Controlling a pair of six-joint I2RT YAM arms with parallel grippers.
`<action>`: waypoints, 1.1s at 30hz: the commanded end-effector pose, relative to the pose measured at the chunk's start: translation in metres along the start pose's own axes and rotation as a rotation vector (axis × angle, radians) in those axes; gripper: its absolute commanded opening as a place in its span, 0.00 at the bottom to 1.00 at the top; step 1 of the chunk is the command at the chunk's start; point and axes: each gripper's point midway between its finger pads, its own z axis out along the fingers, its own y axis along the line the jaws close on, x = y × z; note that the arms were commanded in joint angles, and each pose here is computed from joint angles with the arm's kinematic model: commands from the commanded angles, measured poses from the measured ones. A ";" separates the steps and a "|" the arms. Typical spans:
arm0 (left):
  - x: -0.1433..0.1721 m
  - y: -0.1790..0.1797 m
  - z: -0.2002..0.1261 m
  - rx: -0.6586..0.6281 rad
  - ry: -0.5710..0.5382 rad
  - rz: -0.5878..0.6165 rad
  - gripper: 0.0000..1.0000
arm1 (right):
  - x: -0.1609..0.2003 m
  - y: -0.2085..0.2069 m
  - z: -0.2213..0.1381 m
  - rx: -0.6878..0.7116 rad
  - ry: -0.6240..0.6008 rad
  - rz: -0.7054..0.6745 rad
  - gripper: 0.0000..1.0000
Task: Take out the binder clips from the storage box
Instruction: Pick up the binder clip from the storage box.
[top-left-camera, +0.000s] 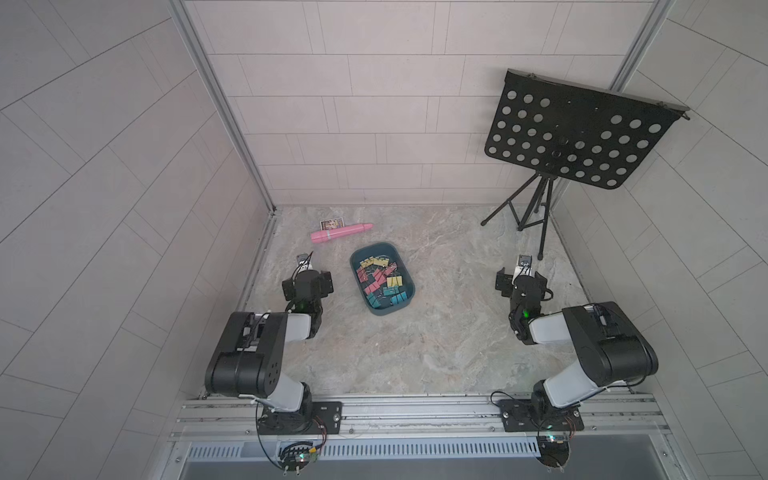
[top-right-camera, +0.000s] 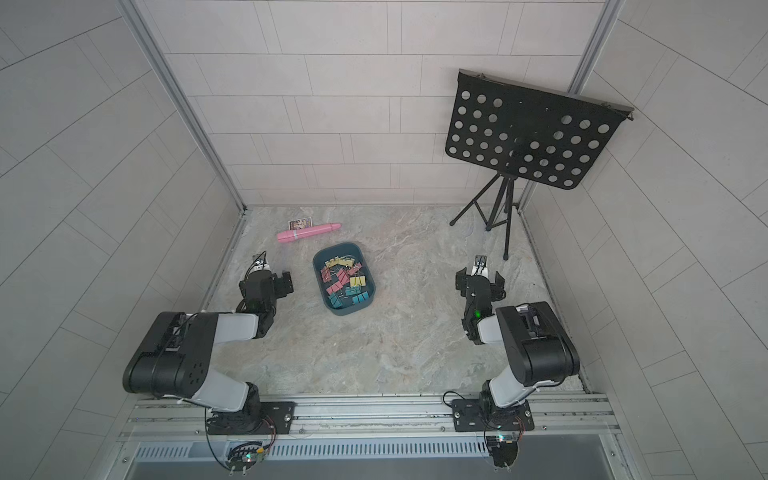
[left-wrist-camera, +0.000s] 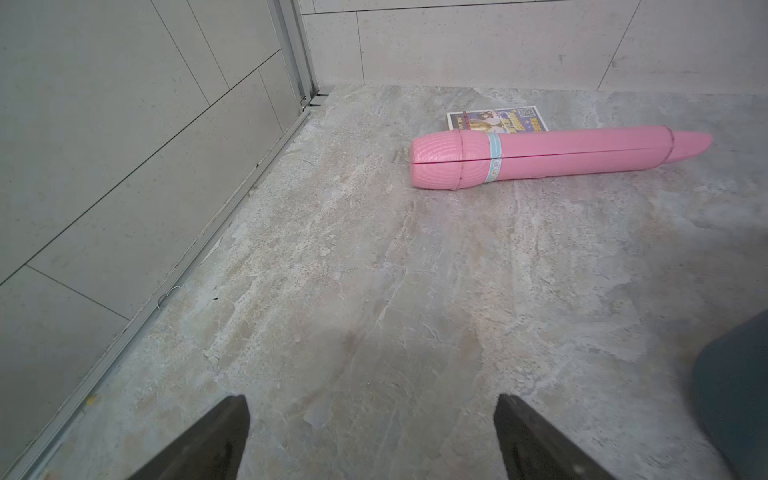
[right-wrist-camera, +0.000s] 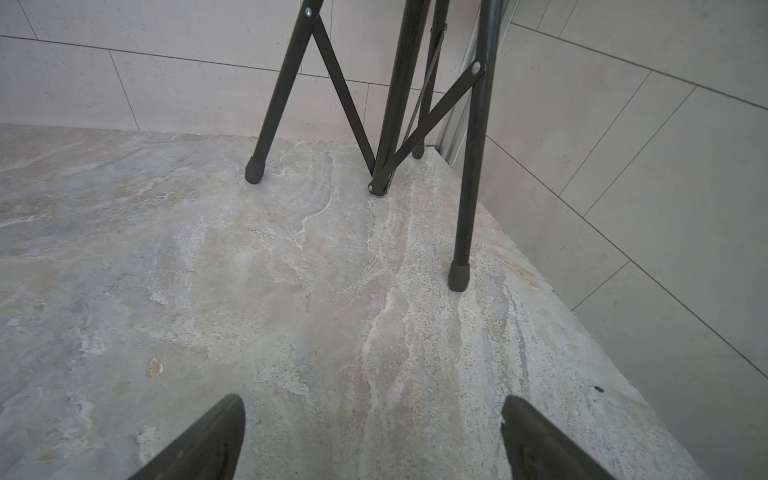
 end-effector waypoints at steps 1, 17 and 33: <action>-0.015 -0.002 0.003 -0.004 -0.038 -0.004 1.00 | -0.003 0.000 0.003 0.007 -0.009 0.005 1.00; -0.015 -0.002 0.003 -0.002 -0.039 -0.004 1.00 | -0.004 0.000 0.003 0.007 -0.011 0.005 1.00; -0.016 -0.003 0.002 0.004 -0.045 -0.006 1.00 | -0.004 0.006 0.003 -0.036 -0.010 -0.005 0.97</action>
